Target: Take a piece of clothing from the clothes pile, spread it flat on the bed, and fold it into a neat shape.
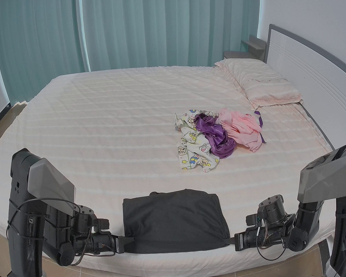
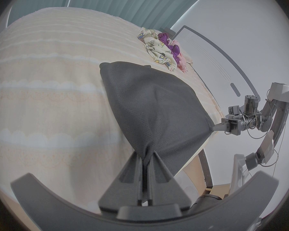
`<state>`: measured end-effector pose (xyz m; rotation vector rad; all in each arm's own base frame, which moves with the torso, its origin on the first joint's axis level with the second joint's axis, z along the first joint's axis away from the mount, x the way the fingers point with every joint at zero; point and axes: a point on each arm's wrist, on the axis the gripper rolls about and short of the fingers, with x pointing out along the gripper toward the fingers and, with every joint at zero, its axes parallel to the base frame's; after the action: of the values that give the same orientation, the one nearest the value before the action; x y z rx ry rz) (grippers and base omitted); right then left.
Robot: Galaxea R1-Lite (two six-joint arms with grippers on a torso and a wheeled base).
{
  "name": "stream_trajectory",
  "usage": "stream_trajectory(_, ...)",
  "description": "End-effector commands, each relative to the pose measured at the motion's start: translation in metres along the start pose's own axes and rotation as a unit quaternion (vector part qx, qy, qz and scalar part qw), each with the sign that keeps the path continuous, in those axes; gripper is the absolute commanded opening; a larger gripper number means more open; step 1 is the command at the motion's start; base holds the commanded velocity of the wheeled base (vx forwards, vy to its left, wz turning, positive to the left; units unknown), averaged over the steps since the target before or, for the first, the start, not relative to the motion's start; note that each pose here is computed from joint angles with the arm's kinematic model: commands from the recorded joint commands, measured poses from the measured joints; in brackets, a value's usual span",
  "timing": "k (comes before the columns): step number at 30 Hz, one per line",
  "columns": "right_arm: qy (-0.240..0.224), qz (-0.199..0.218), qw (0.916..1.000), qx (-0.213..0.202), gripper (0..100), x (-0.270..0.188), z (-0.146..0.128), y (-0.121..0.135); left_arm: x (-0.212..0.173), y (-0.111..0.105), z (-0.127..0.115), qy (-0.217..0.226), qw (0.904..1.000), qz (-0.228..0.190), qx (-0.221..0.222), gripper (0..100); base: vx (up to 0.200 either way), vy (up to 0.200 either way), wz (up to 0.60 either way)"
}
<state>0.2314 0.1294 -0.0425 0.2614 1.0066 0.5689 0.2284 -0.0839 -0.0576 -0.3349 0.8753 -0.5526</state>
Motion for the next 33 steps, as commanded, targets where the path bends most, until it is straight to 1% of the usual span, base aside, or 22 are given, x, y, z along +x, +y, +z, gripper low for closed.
stream_trajectory(1, 0.0, 0.0, 1.0, -0.005, 0, -0.005, -0.001, 0.001, -0.001, 0.0, 0.0, -0.004, 1.0, 0.0, 0.002, 0, 0.0, 0.0, 0.0)
stream_trajectory(10, 0.005, -0.004, 1.0, -0.006, 0, -0.005, -0.003, -0.001, -0.004, 0.0, -0.003, 0.002, 1.0, 0.003, 0.0, 0, 0.0, 0.0, 0.0)
stream_trajectory(11, 0.007, -0.003, 1.0, -0.006, 100, -0.005, -0.003, -0.001, -0.004, -0.001, -0.004, 0.004, 1.0, 0.003, 0.001, 0, 0.0, 0.0, 0.0)
stream_trajectory(12, 0.007, -0.002, 0.9999, -0.007, 100, -0.005, -0.003, 0.0, -0.004, -0.001, -0.003, 0.004, 1.0, 0.003, 0.001, 100, 0.0, 0.0, 0.0)
stream_trajectory(18, 0.003, -0.002, 1.0, -0.007, 100, -0.006, -0.001, -0.001, -0.004, -0.001, -0.003, 0.002, 1.0, 0.002, 0.001, 100, 0.0, 0.0, 0.0)
stream_trajectory(21, -0.018, -0.012, 0.9997, 0.008, 100, -0.009, 0.007, -0.011, -0.005, 0.002, -0.002, 0.0, 1.0, 0.006, -0.003, 100, 0.0, 0.0, 0.0)
stream_trajectory(24, -0.038, -0.025, 0.9987, 0.024, 100, -0.018, 0.013, -0.021, -0.011, 0.011, 0.004, -0.019, 0.9995, 0.019, -0.016, 100, 0.0, 0.0, 0.0)
stream_trajectory(28, -0.099, -0.037, 0.9937, 0.039, 100, -0.046, 0.031, -0.027, -0.034, 0.014, 0.031, -0.091, 0.9954, 0.024, -0.014, 100, 0.0, 0.0, 0.0)
stream_trajectory(29, -0.103, -0.038, 0.9931, 0.041, 100, -0.049, 0.032, -0.028, -0.036, 0.014, 0.033, -0.096, 0.995, 0.024, -0.013, 100, 0.0, 0.0, 0.0)
stream_trajectory(30, -0.135, -0.05, 0.9886, 0.043, 100, -0.063, 0.04, -0.028, -0.044, 0.013, 0.039, -0.112, 0.9932, 0.026, -0.012, 100, 0.0, 0.0, 0.0)
stream_trajectory(32, -0.144, -0.052, 0.9872, 0.044, 100, -0.067, 0.042, -0.028, -0.046, 0.013, 0.04, -0.117, 0.9927, 0.027, -0.012, 100, 0.0, 0.0, 0.0)
stream_trajectory(33, -0.19, -0.063, 0.9783, 0.053, 100, -0.089, 0.049, -0.025, -0.062, 0.014, 0.045, -0.142, 0.989, 0.038, -0.016, 100, 0.0, 0.0, 0.0)
